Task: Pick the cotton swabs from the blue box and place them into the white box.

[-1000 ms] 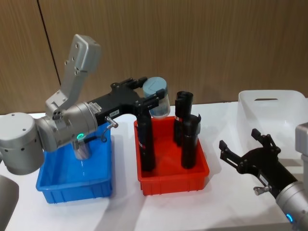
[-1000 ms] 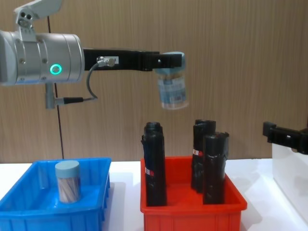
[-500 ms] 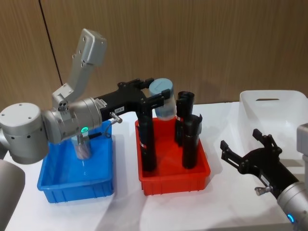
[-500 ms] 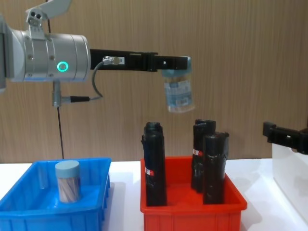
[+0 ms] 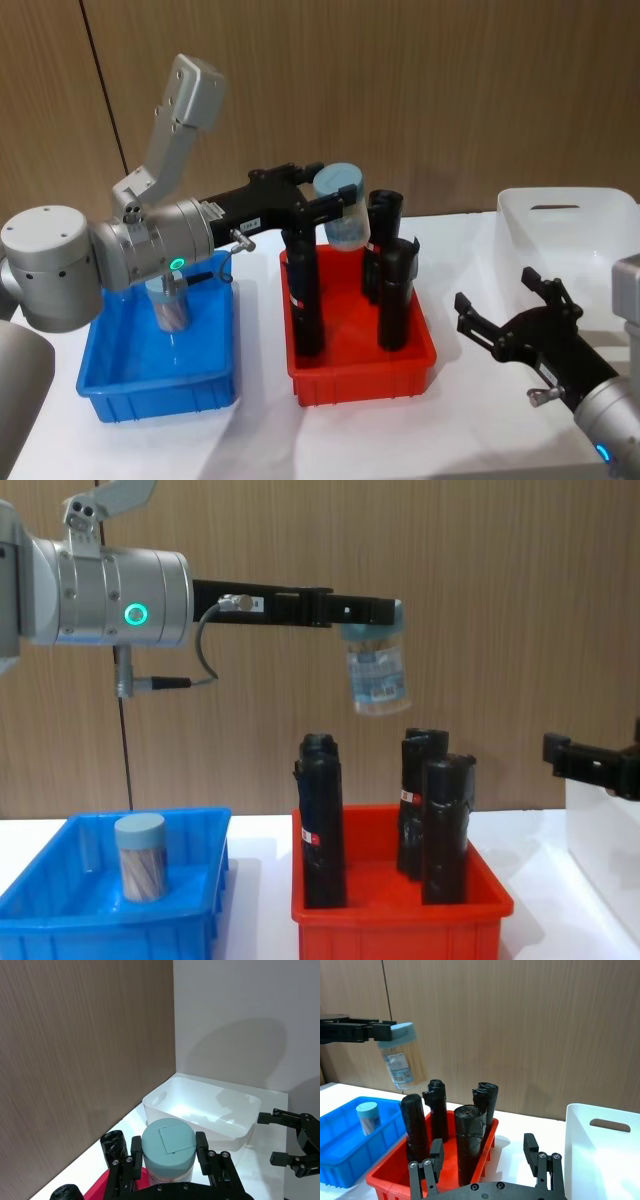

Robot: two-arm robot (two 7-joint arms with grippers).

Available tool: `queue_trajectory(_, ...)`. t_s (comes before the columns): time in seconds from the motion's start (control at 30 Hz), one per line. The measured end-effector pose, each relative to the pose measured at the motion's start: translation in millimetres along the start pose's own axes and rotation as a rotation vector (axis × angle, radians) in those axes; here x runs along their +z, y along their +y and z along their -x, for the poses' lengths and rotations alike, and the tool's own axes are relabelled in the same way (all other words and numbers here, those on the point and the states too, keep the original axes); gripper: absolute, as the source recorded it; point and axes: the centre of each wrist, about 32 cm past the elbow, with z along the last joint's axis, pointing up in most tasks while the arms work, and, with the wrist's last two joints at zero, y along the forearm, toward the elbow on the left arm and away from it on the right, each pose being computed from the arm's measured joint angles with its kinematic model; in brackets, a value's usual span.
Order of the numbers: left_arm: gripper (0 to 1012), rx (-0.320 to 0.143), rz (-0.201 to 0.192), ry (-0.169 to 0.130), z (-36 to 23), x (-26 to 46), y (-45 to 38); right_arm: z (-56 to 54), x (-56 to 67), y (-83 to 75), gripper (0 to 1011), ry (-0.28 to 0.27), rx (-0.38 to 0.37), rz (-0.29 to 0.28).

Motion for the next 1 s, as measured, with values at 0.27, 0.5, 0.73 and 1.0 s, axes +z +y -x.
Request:
queue_trajectory(0.27, 641, -0.004, -0.003, 0.003, -1.0, 0.8, -1.0, -2.3, 6.4, 3.2, 1002, -0.047, 0.049, 0.004)
queue_trajectory(0.5, 643, -0.007, -0.004, 0.004, -1.5, 1.1, -1.4, -6.7, 16.4, 11.8, 1002, -0.09, 0.107, 0.007)
queue_trajectory(0.73, 643, -0.008, -0.005, 0.005, -1.9, 1.1, -1.6, -11.8, 26.1, 24.9, 1002, -0.116, 0.155, 0.01)
queue_trajectory(1.0, 643, -0.008, -0.005, 0.006, -1.9, 1.2, -1.8, -16.8, 36.1, 41.5, 1002, -0.119, 0.201, 0.016)
